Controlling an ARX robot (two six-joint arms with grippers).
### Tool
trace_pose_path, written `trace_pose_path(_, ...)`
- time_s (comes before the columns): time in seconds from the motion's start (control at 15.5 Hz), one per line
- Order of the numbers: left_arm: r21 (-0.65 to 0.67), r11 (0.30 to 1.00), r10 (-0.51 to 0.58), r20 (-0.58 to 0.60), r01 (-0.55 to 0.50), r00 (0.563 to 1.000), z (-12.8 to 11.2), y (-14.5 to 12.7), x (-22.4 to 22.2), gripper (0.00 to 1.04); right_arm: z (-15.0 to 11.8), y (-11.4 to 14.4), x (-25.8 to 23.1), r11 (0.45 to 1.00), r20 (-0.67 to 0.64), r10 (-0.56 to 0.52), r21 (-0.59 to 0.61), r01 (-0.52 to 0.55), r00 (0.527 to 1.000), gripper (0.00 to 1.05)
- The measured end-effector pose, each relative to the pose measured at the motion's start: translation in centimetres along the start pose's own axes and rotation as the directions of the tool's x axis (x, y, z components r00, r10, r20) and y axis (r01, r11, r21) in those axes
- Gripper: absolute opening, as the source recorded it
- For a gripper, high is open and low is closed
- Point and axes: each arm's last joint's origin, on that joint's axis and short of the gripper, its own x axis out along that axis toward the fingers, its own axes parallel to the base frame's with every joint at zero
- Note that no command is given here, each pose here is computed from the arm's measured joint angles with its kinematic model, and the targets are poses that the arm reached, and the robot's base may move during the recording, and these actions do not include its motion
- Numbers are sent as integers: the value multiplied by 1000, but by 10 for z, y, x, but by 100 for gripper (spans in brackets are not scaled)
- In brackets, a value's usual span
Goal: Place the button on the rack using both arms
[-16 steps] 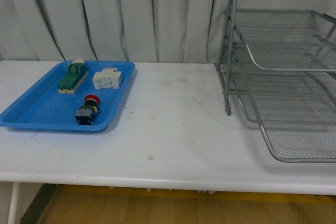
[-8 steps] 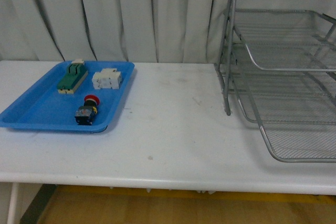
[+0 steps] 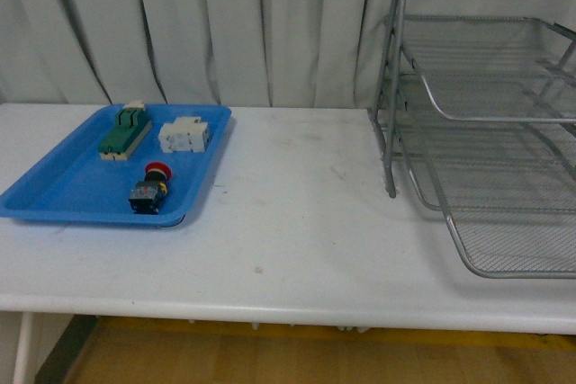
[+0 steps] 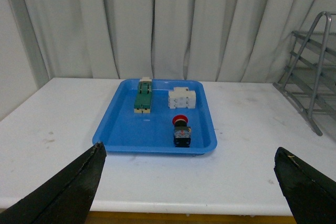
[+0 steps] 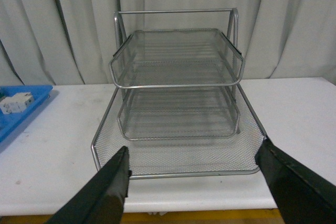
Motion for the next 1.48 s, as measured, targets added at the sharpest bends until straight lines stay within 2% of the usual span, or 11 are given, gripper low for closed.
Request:
trace_pose_path(0.19, 0, 1000, 0, -2, 0, 1000, 0, 0, 0, 98, 0, 0, 0, 1000, 0, 0, 0, 0, 1000, 87)
trace_pose_path(0.26, -22, 1000, -3, -40, 3, 999, -1, 0, 0, 98, 0, 0, 0, 1000, 0, 0, 0, 0, 1000, 93)
trace_pose_path(0.32, -74, 997, -20, -148, 9, 989, -1, 0, -1, 98, 0, 0, 0, 1000, 0, 0, 0, 0, 1000, 98)
trace_pose_path(0.39, -225, 974, -43, -349, -39, 936, 8, -1, 4, 98, 0, 0, 0, 1000, 0, 0, 0, 0, 1000, 98)
trace_pose_path(0.52, -404, 909, -28, -299, -100, 954, 44, 1, 30, 98, 0, 0, 0, 1000, 0, 0, 0, 0, 1000, 98)
trace_pose_path(0.65, -432, 898, -57, -288, -77, 956, 59, -2, 75, 98, 0, 0, 0, 1000, 0, 0, 0, 0, 1000, 98)
trace_pose_path(0.71, -390, 915, -77, -425, -106, 902, 47, -6, 159, 98, 0, 0, 0, 1000, 0, 0, 0, 0, 1000, 98)
trace_pose_path(0.84, -318, 934, -44, -558, -164, 829, 28, -12, 233, 98, 0, 0, 0, 1000, 0, 0, 0, 0, 1000, 98)
trace_pose_path(0.97, -244, 946, 3, -652, -214, 758, -1, -14, 282, 98, 0, 0, 0, 1000, 0, 0, 0, 0, 1000, 98)
trace_pose_path(1.16, -136, 969, 62, -668, -204, 741, -10, -21, 317, 98, 0, 0, 0, 1000, 0, 0, 0, 0, 1000, 98)
trace_pose_path(1.48, -23, 994, 56, -730, -106, 681, -49, -30, 339, 98, 0, 0, 0, 1000, 0, 0, 0, 0, 1000, 98)
